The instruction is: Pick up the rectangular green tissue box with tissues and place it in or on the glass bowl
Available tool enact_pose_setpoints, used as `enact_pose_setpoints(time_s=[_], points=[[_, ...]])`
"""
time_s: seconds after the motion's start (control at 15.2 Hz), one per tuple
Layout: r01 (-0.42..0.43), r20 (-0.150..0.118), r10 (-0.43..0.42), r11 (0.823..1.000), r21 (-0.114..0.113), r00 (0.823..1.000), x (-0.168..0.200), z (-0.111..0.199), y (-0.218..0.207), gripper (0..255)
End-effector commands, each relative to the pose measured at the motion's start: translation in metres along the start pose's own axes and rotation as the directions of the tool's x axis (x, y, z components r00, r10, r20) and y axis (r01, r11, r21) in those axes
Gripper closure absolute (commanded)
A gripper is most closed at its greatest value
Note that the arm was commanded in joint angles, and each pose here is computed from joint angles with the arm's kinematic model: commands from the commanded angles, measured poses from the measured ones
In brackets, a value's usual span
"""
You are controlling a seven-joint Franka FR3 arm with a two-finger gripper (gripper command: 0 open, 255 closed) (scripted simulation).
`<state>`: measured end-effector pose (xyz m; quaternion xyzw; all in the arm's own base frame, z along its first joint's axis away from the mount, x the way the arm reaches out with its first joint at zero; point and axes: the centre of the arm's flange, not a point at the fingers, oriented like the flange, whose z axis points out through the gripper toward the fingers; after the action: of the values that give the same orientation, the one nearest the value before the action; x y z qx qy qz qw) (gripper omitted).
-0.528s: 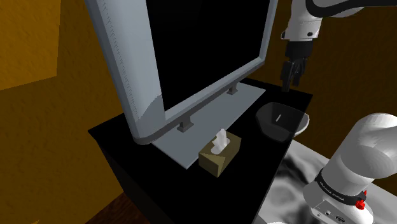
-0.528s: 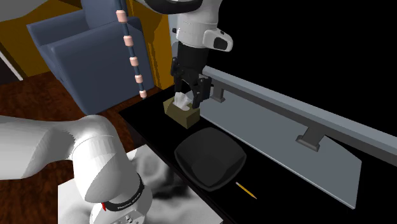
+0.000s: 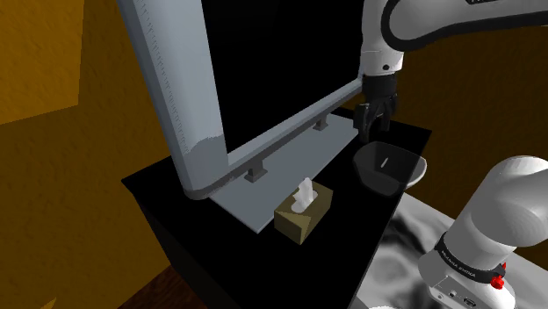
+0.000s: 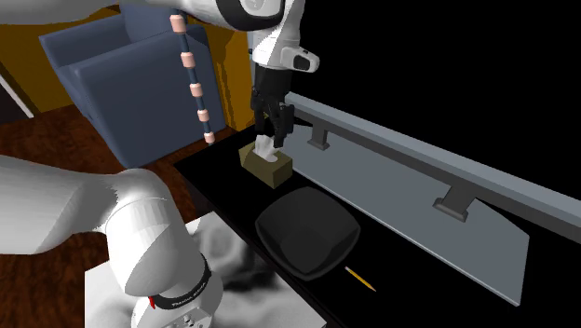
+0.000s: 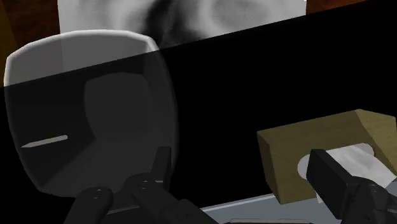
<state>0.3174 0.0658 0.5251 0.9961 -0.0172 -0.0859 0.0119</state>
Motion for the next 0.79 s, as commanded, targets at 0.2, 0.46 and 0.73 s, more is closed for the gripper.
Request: enact_pose_setpoints(time_s=[0.2, 0.46, 0.73], points=[[-0.095, 0.012, 0.096, 0.992, -0.085, 0.995, 0.034, 0.021, -0.066, 0], [-0.166, 0.016, 0.171, 0.974, -0.154, 0.985, 0.065, 0.044, -0.116, 0], [-0.235, 0.016, 0.245, 0.946, -0.222, 0.97, 0.099, 0.071, -0.161, 0]])
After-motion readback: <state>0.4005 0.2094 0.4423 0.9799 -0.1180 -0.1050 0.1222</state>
